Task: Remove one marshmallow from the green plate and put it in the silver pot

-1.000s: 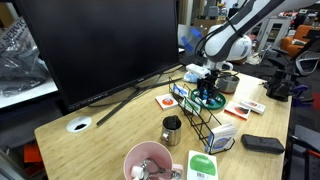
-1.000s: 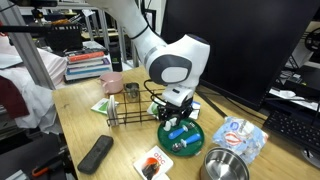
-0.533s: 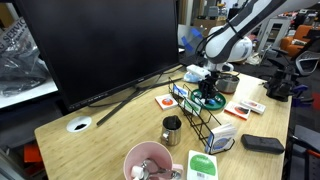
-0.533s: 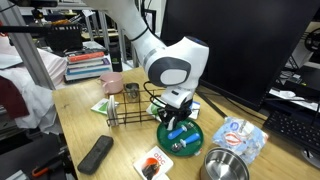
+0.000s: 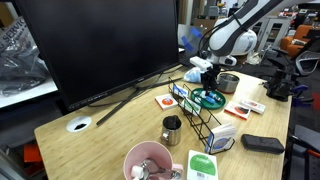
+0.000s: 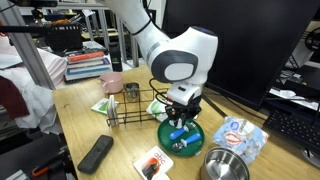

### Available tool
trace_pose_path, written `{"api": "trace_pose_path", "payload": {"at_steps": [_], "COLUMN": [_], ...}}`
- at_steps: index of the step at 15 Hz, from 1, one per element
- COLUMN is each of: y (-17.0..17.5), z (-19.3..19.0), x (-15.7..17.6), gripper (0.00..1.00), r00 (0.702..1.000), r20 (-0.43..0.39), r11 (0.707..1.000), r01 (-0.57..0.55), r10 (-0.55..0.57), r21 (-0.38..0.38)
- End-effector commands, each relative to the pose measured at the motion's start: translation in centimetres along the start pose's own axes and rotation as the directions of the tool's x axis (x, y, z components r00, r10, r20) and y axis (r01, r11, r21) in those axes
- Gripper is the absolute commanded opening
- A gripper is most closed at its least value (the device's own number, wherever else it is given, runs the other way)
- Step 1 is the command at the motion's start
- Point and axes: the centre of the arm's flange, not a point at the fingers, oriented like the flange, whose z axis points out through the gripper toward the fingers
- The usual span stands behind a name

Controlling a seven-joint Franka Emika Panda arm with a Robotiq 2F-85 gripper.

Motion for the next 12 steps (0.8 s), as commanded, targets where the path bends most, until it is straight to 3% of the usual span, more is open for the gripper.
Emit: {"api": "trace_pose_path", "payload": {"at_steps": [1,7,12], "y": [0.8,0.4,-1.3], "z": [-3.4,-7.4,-8.9], "x": [1.1,3.1,6.7], "gripper": [0.06,0.07,0.07], "r00": [0.999,0.999,0.989], "r20": [0.039,0.028,-0.093], "r11": [0.999,0.990,0.963], "r01": [-0.015,-0.029,-0.091], "r10": [0.013,0.025,0.118], "r21": [0.043,0.138,0.255]}}
